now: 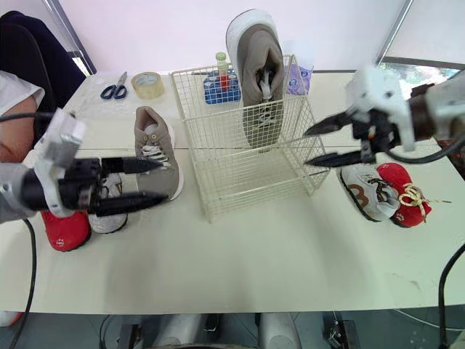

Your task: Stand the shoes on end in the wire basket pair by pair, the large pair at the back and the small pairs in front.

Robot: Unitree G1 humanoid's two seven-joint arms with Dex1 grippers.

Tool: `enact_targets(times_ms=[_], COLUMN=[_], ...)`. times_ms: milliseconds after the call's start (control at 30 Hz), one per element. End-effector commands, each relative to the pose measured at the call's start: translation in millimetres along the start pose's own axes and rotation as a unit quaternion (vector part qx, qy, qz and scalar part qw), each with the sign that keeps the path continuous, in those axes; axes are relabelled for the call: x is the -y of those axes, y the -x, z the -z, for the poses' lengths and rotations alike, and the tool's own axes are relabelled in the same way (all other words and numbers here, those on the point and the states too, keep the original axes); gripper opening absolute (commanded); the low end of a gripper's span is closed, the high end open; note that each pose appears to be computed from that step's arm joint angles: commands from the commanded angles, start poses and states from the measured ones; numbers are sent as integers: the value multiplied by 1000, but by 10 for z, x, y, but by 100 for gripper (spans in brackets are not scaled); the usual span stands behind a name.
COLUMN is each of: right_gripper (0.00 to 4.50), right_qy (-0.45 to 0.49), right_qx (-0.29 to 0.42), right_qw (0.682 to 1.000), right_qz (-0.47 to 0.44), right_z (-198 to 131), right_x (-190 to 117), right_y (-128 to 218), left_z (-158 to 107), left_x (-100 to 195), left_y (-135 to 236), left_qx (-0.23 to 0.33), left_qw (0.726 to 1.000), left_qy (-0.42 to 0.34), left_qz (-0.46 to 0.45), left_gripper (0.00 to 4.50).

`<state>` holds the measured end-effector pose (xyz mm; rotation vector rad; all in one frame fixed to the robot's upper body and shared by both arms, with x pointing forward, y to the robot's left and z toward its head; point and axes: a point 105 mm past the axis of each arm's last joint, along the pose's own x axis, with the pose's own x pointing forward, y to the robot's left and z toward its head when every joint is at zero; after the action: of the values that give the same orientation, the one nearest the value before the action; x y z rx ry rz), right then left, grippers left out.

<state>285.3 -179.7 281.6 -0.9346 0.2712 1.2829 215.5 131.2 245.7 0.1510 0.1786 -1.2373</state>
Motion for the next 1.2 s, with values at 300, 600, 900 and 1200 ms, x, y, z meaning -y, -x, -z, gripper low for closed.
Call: enact_targets(times_ms=[300,600,900,1200], right_gripper=[264,135,2,2], right_qy=[57,40,-5,-79], right_qx=[-71,-90,-82,-57], right_qw=[994,989,997,995], right_qz=[-68,-110,-12,11], right_z=[343,654,699,302], right_x=[95,-85,-56,-399], right_y=[-271,-499,-516,-645], left_z=[3,-17,-11,2], left_x=[108,69,34,-41], left_y=[-115,-114,-149,-246], left_qx=[46,51,57,68], left_qw=[998,997,996,997], left_qy=[7,9,15,17], left_qz=[-41,-63,-61,-45], left_gripper=[388,388,388,388])
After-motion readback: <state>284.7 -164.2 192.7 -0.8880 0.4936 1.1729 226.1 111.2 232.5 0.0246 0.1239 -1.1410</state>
